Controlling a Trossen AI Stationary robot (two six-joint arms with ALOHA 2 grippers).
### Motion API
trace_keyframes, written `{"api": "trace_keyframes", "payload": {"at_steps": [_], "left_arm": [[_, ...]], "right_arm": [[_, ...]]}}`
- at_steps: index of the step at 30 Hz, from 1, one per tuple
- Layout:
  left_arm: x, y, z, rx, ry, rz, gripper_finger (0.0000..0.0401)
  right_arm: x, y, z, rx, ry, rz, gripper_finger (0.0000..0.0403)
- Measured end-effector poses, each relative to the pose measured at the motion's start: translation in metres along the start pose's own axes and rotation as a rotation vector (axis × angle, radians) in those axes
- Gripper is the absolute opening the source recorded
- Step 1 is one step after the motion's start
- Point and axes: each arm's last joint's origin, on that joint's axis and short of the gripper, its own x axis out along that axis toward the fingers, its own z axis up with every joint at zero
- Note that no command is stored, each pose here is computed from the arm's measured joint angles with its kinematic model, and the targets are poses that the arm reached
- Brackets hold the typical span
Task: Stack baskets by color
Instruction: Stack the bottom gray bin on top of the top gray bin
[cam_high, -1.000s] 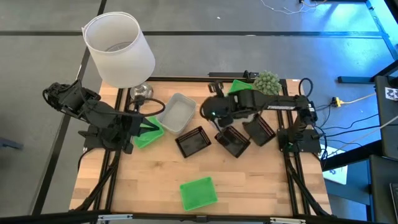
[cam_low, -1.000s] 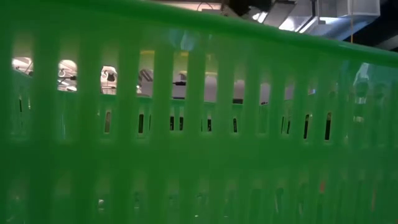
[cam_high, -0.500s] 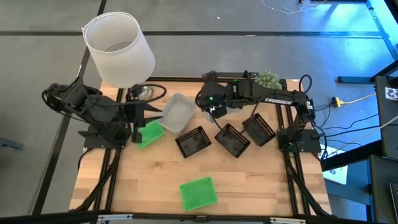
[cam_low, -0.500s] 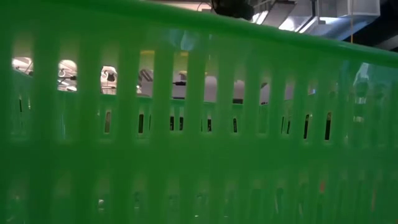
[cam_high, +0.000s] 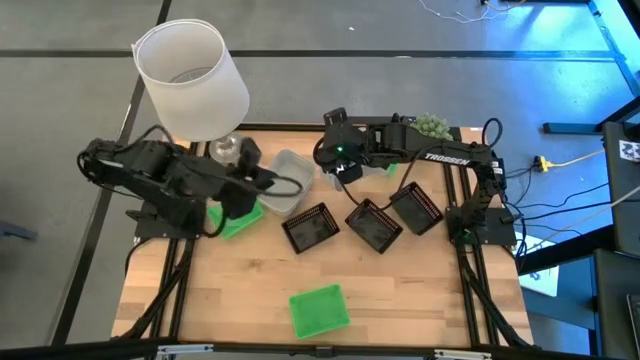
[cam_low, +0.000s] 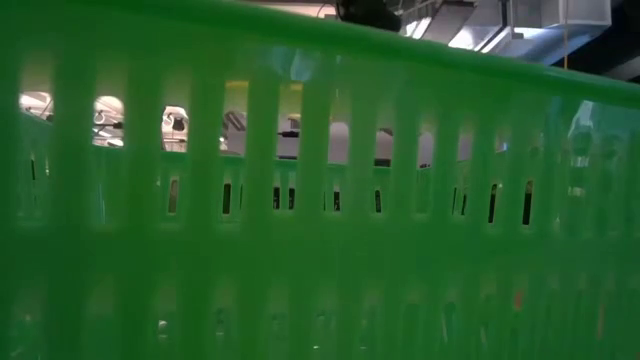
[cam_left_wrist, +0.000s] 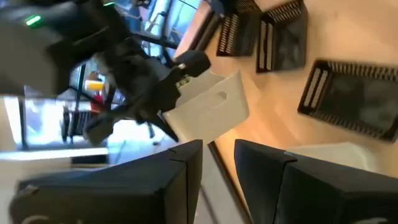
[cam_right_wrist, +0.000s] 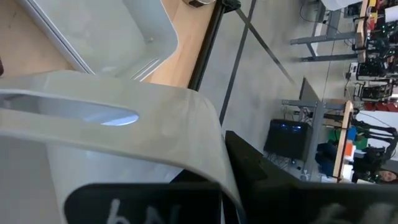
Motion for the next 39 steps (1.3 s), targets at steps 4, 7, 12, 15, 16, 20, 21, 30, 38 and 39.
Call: {"api": "trace_keyframes", "payload": {"at_steps": [4,7,12,15,16,20,21,30,38,39], "left_arm": [[0.018,-0.004,0.006,0.074,0.039,-0.026,0.0088],[0.023,-0.006,0.008,0.08,0.049,-0.033,0.0089],[0.023,-0.006,0.008,0.035,0.047,-0.037,0.0087],[0.021,-0.005,0.007,-0.005,0.045,-0.034,0.0088],[0.02,-0.005,0.007,-0.019,0.04,-0.031,0.0087],[0.012,-0.003,0.004,-0.074,0.028,-0.02,0.0085],[0.01,-0.003,0.003,-0.093,0.024,-0.016,0.0085],[0.001,-0.002,-0.001,-0.229,0.033,0.0,0.0085],[-0.003,-0.018,-0.023,-0.43,0.237,-0.108,0.0085],[-0.001,-0.022,-0.025,-0.446,0.264,-0.118,0.0085]], "right_arm": [[0.0,0.0,0.001,0.004,-0.005,-0.004,0.0],[0.0,-0.001,0.002,0.018,-0.028,0.003,0.0],[0.0,-0.001,0.006,0.02,-0.121,0.045,0.0],[0.0,-0.004,0.008,-0.041,-0.159,0.033,0.0],[0.002,-0.005,0.01,-0.072,-0.183,0.031,0.0],[0.016,-0.008,0.018,-0.198,-0.272,-0.001,0.0],[0.02,-0.007,0.021,-0.246,-0.281,-0.013,0.0],[0.057,0.004,0.037,-0.404,-0.346,-0.026,0.0],[0.067,0.008,0.042,-0.352,-0.371,-0.011,0.0],[0.065,0.008,0.042,-0.346,-0.371,-0.009,0.0]]}}
